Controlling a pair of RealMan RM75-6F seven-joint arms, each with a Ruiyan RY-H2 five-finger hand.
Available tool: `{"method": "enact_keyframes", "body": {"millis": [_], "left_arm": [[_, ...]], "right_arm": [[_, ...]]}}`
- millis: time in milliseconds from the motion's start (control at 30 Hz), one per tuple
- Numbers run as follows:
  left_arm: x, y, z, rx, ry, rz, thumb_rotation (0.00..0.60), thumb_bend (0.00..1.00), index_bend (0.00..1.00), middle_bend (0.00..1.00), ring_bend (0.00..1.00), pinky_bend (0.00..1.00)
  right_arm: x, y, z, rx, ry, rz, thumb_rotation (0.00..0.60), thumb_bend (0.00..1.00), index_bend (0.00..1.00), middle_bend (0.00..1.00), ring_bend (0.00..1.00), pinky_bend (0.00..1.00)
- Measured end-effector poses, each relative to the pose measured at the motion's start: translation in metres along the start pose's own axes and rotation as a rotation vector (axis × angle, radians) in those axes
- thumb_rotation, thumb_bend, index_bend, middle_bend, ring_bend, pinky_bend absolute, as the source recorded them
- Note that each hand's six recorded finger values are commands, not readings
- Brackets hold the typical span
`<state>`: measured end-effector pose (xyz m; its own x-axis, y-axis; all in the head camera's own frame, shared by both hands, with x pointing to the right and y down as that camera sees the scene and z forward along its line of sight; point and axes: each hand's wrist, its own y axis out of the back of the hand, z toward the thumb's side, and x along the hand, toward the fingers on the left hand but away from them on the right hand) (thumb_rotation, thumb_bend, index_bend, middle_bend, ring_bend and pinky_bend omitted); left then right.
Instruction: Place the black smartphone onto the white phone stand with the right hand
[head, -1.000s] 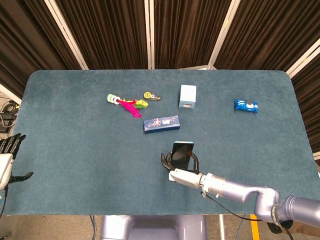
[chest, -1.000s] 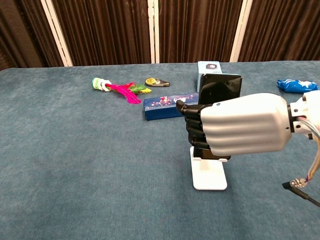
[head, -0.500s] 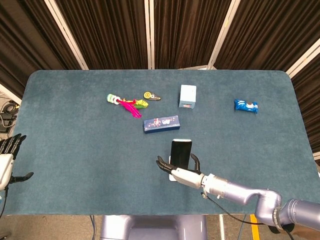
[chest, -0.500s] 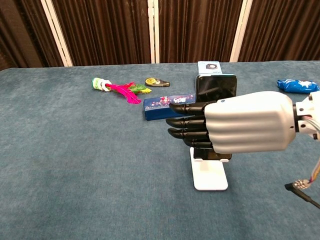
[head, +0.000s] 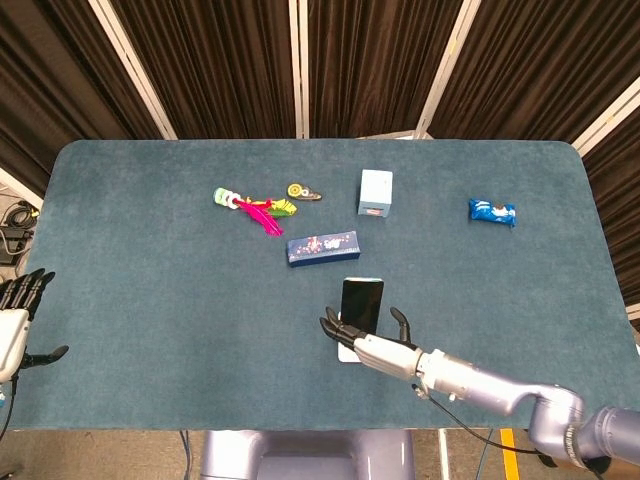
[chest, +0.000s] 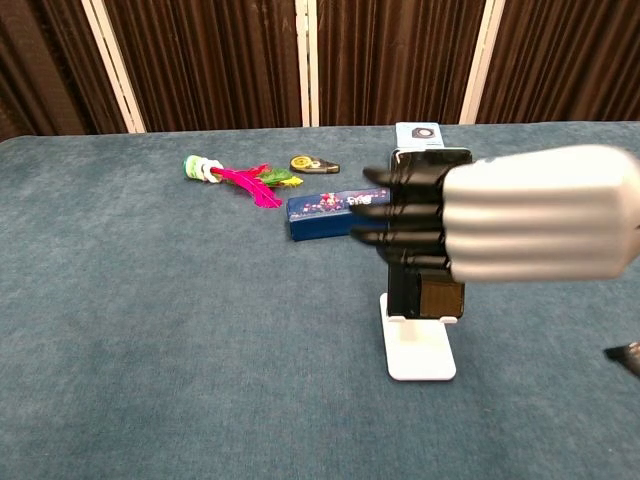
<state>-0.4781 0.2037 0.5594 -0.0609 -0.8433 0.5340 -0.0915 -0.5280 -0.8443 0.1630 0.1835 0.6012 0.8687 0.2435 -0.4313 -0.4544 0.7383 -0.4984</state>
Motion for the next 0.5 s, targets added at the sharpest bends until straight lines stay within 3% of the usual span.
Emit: {"method": "enact_keyframes", "body": {"millis": [233, 333, 400, 500], "left_arm": [[-0.003, 0.000, 0.004, -0.002, -0.012, 0.003, 0.600, 0.00, 0.00, 0.00, 0.00, 0.00], [-0.004, 0.001, 0.005, -0.003, -0.015, 0.004, 0.600, 0.00, 0.00, 0.00, 0.00, 0.00], [-0.004, 0.001, 0.005, -0.004, -0.017, 0.004, 0.600, 0.00, 0.00, 0.00, 0.00, 0.00], [-0.005, 0.001, 0.006, -0.007, -0.021, 0.004, 0.600, 0.00, 0.00, 0.00, 0.00, 0.00]], "right_arm": [[0.040, -0.013, -0.029, -0.137, -0.149, -0.098, 0.600, 0.38, 0.00, 0.07, 0.06, 0.15], [0.065, -0.028, -0.041, -0.209, -0.214, -0.134, 0.600, 0.36, 0.00, 0.05, 0.05, 0.15], [0.082, -0.037, -0.047, -0.259, -0.253, -0.151, 0.600, 0.33, 0.00, 0.04, 0.05, 0.15], [0.109, -0.053, -0.055, -0.360, -0.320, -0.147, 0.600, 0.20, 0.00, 0.01, 0.05, 0.14]]}}
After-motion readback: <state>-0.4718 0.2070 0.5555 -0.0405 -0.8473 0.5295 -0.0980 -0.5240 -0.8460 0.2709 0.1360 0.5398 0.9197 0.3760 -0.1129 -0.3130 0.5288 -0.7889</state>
